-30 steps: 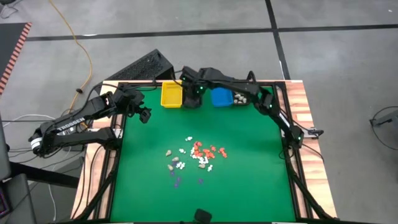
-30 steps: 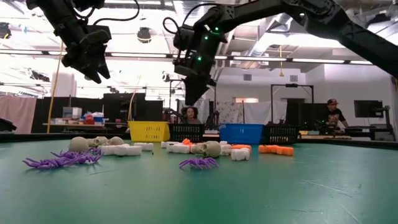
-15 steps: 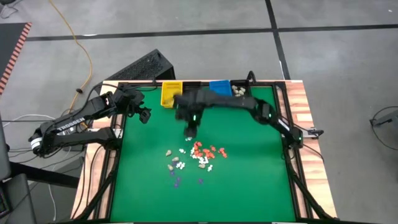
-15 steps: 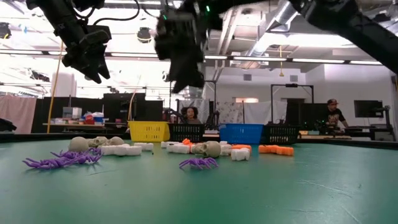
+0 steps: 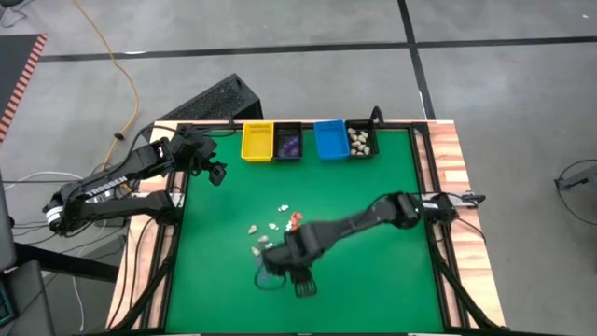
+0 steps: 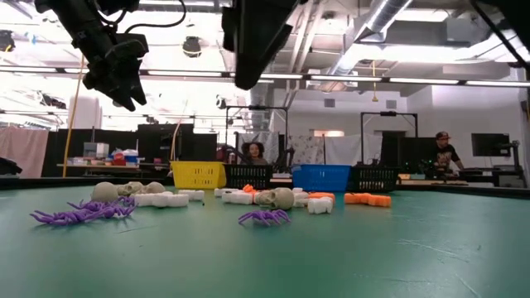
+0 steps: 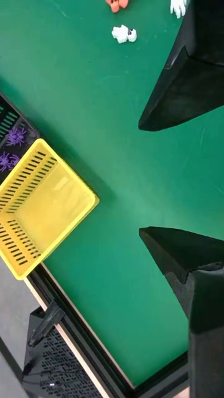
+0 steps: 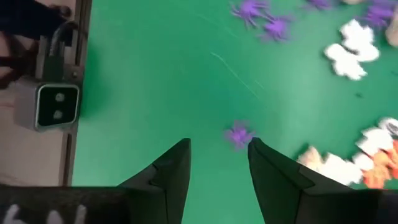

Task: Sort Halloween decoration
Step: Put the purple spider toy into the left black basket

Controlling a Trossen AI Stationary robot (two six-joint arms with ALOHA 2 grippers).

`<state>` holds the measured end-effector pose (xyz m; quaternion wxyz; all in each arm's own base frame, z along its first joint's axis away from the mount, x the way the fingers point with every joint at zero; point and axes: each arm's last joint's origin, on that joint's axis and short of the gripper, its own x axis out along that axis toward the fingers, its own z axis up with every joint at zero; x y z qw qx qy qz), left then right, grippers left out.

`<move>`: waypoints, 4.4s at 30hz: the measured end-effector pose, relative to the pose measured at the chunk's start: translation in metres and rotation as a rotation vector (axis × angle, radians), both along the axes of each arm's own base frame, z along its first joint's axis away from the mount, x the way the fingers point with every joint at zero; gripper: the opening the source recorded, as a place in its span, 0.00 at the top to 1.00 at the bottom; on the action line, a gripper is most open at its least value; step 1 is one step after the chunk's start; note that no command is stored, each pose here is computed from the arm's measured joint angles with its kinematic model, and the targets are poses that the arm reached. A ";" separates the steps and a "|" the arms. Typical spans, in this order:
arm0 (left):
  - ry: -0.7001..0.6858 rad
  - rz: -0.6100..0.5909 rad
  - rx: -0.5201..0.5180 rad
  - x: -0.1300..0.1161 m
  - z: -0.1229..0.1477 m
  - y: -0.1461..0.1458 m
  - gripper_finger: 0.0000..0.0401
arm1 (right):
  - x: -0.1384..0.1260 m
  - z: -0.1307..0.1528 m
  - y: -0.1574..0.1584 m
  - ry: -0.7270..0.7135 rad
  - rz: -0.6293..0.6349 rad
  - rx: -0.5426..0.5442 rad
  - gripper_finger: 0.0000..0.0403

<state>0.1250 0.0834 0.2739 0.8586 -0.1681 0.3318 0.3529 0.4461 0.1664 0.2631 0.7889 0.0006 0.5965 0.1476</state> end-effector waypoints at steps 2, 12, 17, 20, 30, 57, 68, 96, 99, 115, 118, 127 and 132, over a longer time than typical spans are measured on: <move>0.000 -0.001 0.001 0.000 0.000 0.000 0.36 | 0.000 -0.007 0.015 -0.016 0.011 -0.017 0.53; 0.015 -0.020 0.015 0.000 0.000 0.000 0.36 | 0.013 -0.080 0.035 0.129 -0.124 -0.054 0.42; 0.012 -0.016 0.013 0.000 0.000 0.000 0.36 | 0.015 -0.086 0.028 0.152 -0.169 -0.091 0.39; 0.004 -0.004 0.005 0.000 0.000 0.000 0.36 | 0.015 -0.086 0.028 0.139 -0.172 -0.115 0.40; 0.003 -0.007 0.012 0.000 0.000 0.000 0.36 | 0.013 -0.080 0.026 0.119 -0.185 -0.149 0.40; -0.022 0.091 -0.007 -0.001 0.000 0.001 0.36 | -0.054 -0.100 -0.002 -0.147 -0.198 -0.102 0.40; -0.041 0.121 -0.028 -0.001 0.000 0.001 0.36 | -0.052 -0.102 -0.019 -0.106 -0.228 -0.147 0.53; -0.035 0.110 -0.023 -0.001 0.000 0.001 0.36 | -0.032 -0.057 -0.013 -0.158 -0.455 -0.033 0.97; -0.035 0.110 -0.023 -0.001 0.000 0.001 0.36 | -0.029 -0.050 -0.018 -0.158 -0.461 -0.034 0.96; -0.017 0.085 -0.005 -0.001 0.000 0.001 0.36 | -0.037 -0.060 -0.011 -0.079 -0.457 0.014 0.37; -0.017 0.085 -0.006 -0.001 0.000 0.001 0.36 | -0.044 -0.071 -0.010 -0.042 -0.445 -0.014 0.38; -0.030 0.102 -0.016 -0.001 0.000 0.001 0.36 | -0.044 -0.088 -0.026 -0.056 -0.445 -0.057 0.39; -0.030 0.103 -0.017 -0.001 0.000 0.001 0.36 | -0.040 -0.087 -0.024 -0.097 -0.390 -0.034 0.39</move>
